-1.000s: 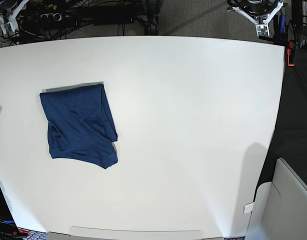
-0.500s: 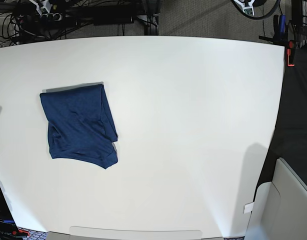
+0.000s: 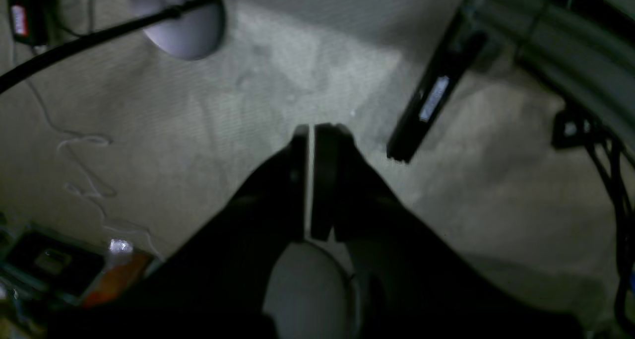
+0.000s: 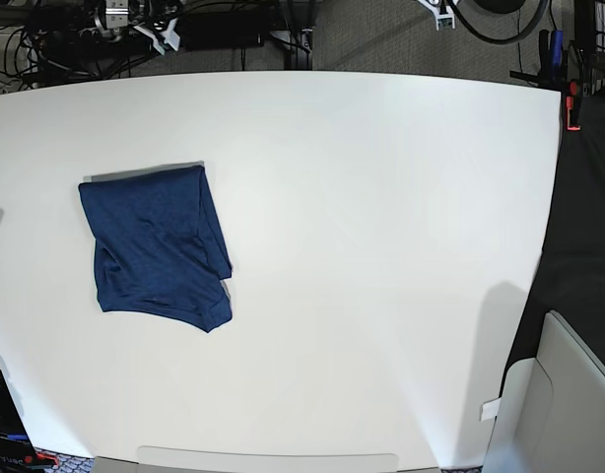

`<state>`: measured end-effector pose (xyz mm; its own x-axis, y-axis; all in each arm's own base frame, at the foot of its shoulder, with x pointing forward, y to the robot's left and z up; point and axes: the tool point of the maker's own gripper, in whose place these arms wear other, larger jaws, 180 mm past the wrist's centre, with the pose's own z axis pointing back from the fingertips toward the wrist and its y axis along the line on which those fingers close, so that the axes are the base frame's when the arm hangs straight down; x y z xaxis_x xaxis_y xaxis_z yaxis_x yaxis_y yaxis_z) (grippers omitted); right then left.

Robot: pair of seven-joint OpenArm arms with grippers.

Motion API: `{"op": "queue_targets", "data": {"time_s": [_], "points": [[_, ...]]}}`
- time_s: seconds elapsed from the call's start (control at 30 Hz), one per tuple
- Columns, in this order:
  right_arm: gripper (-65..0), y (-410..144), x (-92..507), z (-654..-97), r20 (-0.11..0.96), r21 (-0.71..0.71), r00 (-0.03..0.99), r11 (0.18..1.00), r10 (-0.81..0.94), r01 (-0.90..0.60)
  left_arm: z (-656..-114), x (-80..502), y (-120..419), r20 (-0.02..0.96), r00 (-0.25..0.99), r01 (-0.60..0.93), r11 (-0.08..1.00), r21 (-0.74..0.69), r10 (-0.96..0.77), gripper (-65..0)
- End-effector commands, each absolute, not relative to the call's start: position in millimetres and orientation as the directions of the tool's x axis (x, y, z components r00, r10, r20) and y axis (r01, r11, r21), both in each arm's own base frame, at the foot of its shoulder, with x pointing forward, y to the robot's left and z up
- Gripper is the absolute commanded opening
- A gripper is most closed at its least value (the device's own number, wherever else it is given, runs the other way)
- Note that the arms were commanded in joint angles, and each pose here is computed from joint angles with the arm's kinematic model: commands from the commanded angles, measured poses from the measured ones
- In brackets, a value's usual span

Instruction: Fold the T-shirt properly

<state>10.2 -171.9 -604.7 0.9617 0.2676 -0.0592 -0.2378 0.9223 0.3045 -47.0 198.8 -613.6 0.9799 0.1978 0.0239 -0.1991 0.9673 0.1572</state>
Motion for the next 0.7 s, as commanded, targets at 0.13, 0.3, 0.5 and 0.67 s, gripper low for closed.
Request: {"op": "queue_targets", "data": {"time_s": [0.13, 0.3, 0.5, 0.67], "points": [[-58.5, -152.2, 30.6, -619.5, 0.031, 0.363, 0.971, 0.902, 0.237, -0.232, -636.9, -62.9, 177.7, -0.039, 0.99, -0.132, 0.983, 0.128, 0.138, -65.0], [-58.5, -127.3, 37.4, -629.7, 0.084, 0.405, 0.981, 0.894, 0.173, -0.192, -645.9, -66.2, 167.1, -0.083, 0.986, -0.138, 0.984, 0.113, 0.147, -65.0], [-58.5, -159.5, 45.0, -651.1, 0.129, 0.107, 0.989, 0.991, 0.065, -0.079, -650.0, -66.9, 133.0, -0.11, 0.98, -0.158, 0.985, 0.065, 0.165, -65.0], [-58.5, -138.1, 43.2, -653.4, 0.125, 0.107, 0.985, 0.986, 0.115, -0.129, -649.7, -68.5, 104.7, -0.114, 0.978, -0.171, 0.985, 0.024, 0.172, -65.0]]}}
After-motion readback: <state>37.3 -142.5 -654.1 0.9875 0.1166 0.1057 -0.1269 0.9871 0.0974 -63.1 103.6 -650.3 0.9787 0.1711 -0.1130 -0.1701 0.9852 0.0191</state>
